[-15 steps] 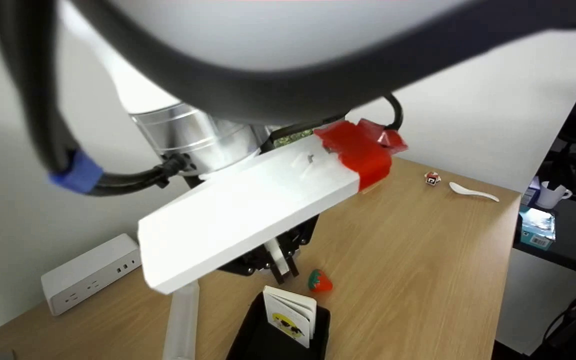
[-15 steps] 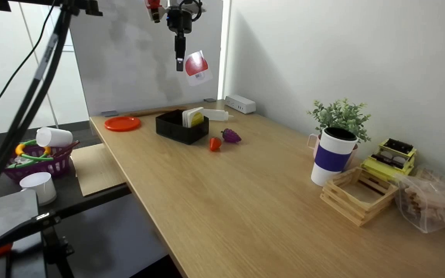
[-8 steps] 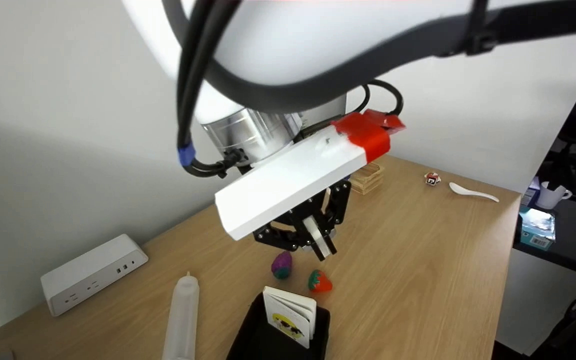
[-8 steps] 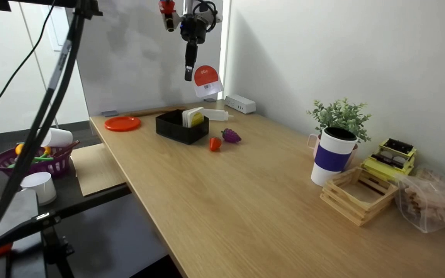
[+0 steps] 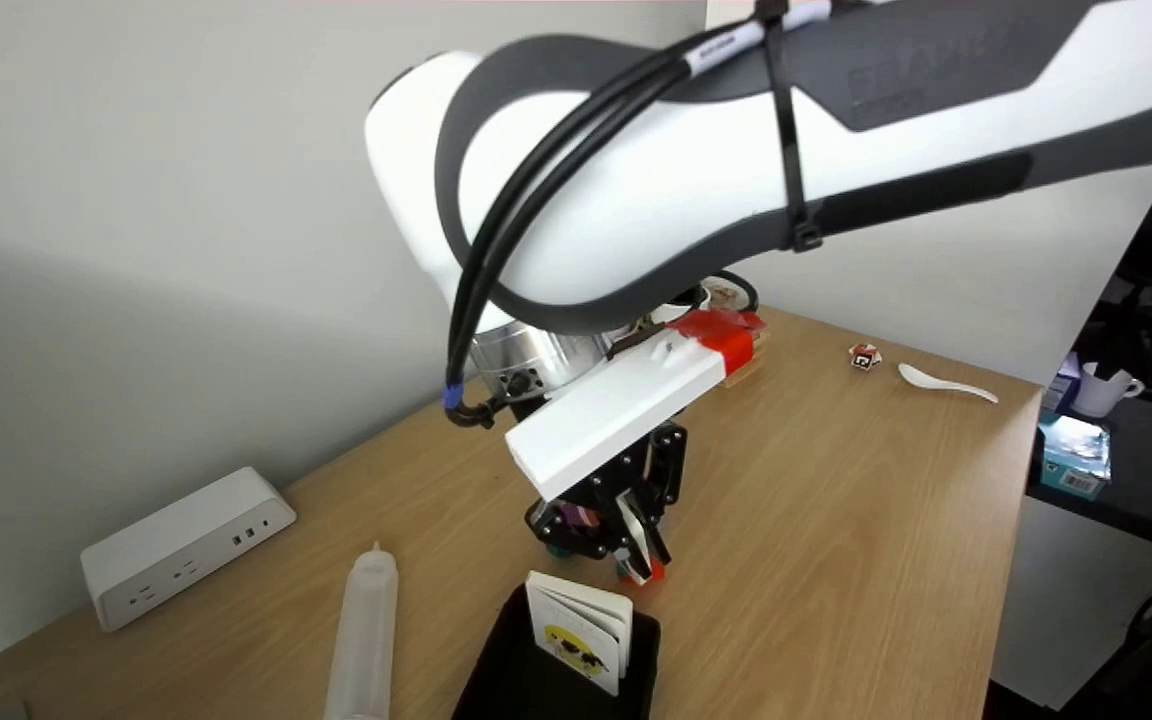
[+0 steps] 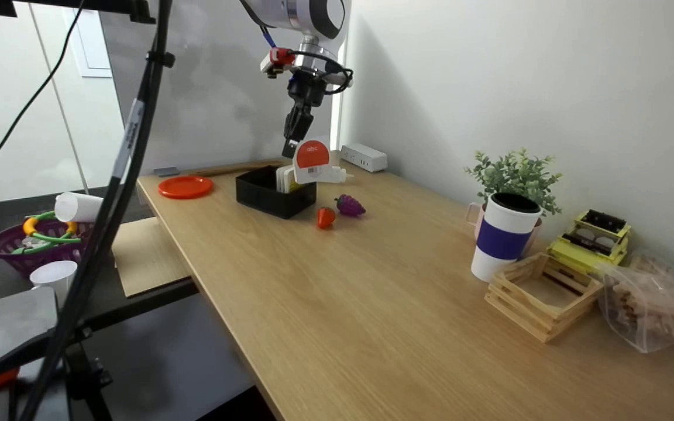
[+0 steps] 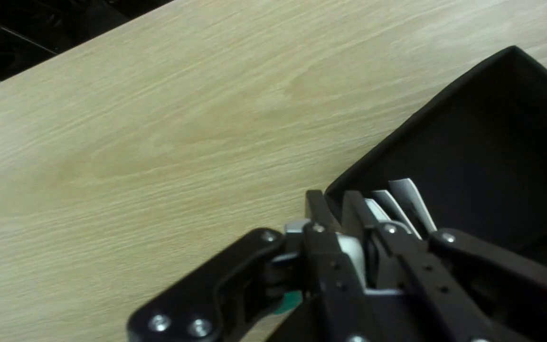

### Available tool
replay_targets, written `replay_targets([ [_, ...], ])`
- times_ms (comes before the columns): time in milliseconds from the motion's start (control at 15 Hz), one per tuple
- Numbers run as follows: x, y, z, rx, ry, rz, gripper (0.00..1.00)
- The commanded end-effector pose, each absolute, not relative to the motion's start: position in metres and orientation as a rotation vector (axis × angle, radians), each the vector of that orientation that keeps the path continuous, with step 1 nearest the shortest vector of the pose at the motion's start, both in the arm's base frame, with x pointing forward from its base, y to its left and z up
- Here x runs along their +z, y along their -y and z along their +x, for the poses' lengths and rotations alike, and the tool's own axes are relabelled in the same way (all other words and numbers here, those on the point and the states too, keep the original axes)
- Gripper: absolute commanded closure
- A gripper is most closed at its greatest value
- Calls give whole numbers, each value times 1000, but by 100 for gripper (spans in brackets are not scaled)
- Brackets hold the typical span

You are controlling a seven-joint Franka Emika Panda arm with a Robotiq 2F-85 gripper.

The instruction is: Take the books out of the bookcase and put them upright on the table

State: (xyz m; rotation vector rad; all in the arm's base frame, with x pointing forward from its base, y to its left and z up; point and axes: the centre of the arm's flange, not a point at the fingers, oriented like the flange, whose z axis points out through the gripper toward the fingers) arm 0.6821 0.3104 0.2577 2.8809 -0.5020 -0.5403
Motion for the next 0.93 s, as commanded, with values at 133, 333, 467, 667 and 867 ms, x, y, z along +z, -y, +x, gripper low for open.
replay_targets([
  [133, 226, -279, 652, -635, 366, 2929, 96],
  [333, 213, -270, 649, -675, 237, 2915, 96],
  [467, 206, -267, 647, -699, 139, 2924, 96],
  [667, 199, -266, 647, -733, 71, 2923, 96],
  [867, 198, -269, 646, -745, 78, 2916, 54],
])
